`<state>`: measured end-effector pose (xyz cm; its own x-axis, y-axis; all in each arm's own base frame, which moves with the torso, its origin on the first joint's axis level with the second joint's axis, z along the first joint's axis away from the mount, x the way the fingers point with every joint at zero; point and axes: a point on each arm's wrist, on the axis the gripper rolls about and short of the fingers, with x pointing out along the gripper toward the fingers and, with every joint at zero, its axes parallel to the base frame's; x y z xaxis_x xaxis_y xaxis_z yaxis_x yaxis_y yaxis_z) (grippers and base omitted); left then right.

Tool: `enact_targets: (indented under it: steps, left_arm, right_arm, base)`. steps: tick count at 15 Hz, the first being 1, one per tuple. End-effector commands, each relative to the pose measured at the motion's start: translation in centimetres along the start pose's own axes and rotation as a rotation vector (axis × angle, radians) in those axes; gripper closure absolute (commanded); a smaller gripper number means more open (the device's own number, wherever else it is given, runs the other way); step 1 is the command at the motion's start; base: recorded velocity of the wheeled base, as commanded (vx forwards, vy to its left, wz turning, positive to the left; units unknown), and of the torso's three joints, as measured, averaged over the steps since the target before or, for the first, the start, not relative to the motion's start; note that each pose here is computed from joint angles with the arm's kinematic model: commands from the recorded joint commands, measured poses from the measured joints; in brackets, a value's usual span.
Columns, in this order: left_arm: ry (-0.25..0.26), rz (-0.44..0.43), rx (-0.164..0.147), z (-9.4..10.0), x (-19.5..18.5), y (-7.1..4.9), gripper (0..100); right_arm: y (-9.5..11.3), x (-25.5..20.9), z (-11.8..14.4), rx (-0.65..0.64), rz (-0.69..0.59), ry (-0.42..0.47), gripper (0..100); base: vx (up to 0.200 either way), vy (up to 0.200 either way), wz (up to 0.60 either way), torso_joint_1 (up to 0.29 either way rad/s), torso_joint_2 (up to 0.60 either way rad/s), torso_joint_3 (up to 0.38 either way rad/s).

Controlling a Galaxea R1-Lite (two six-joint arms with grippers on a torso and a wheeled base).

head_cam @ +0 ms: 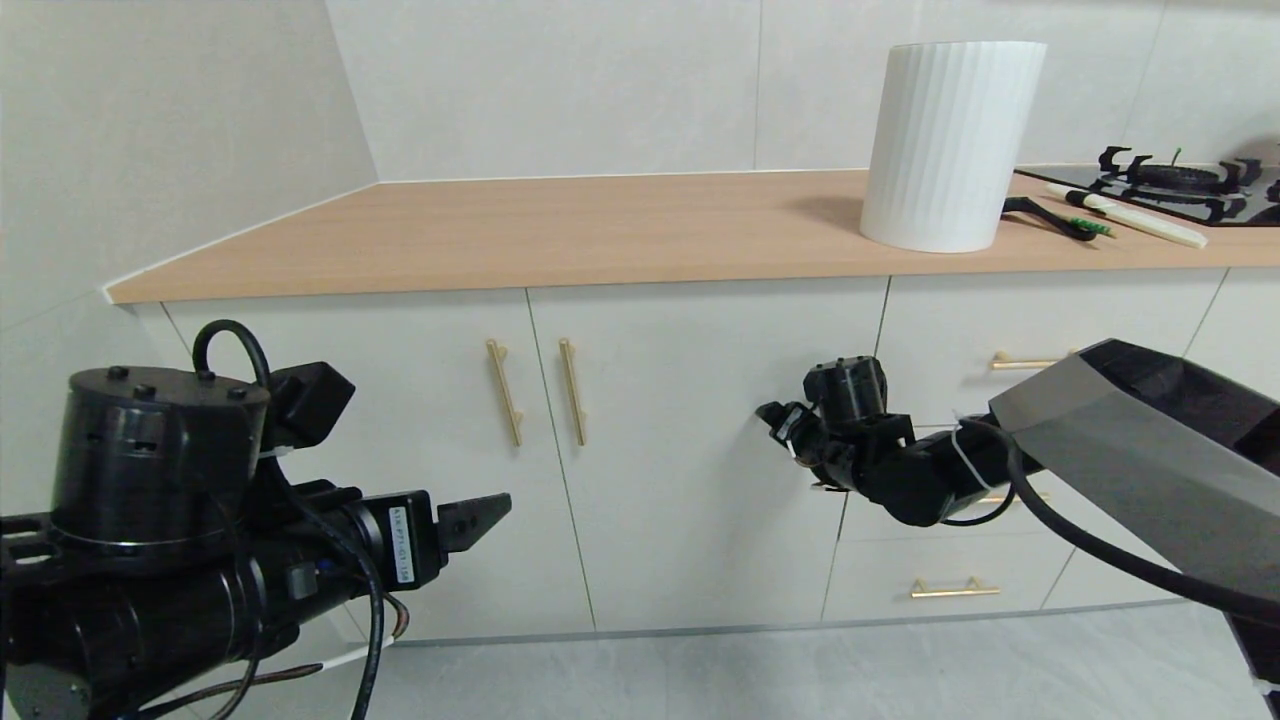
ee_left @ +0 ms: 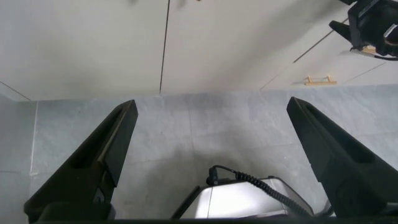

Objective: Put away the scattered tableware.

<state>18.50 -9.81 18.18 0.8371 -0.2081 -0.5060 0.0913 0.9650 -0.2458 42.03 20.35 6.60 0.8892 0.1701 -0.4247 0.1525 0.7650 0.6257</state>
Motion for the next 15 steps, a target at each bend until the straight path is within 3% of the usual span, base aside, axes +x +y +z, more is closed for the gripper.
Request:
enact_targets:
  steps: [1,5,8,9,12,13,15]
  left_arm:
    - [0.001,0.001,0.000,0.0,0.0,0.0,0]
    - [0.001,0.001,0.000,0.0,0.0,0.0,0]
    - [-0.010,-0.004,-0.003,0.1,-0.3,0.0,0]
    - [-0.026,-0.009,-0.005,0.3,-0.7,0.0,0]
    - [-0.096,-0.039,-0.020,0.7,-3.1,0.5,0]
    - [-0.127,-0.053,-0.026,0.6,-4.4,0.9,0]
    - [-0.193,-0.080,-0.028,0.1,-7.0,1.8,0]
  right_arm:
    - [0.1,0.0,0.0,0.001,0.001,-0.002,0]
    - [0.7,-1.9,0.8,0.000,0.021,-0.001,0]
    - [1.7,-9.0,3.3,-0.021,0.135,0.052,0]
    - [1.6,-11.4,4.0,-0.083,0.162,0.058,0]
    - [-0.5,-19.5,6.0,-0.265,0.213,-0.023,0]
    - [-1.1,-22.4,6.4,-0.271,0.245,-0.071,0]
    - [-4.3,-28.4,5.7,-0.288,0.238,-0.129,0]
  base:
    - [0.000,0.000,0.00,0.000,0.00,0.000]
    - [0.000,0.000,0.00,0.000,0.00,0.000]
    - [0.000,0.000,0.00,0.000,0.00,0.000]
    - [0.000,0.000,0.00,0.000,0.00,0.000]
    - [0.000,0.000,0.00,0.000,0.00,0.000]
    - [0.000,0.000,0.00,0.000,0.00,0.000]
    - [0.000,0.000,0.00,0.000,0.00,0.000]
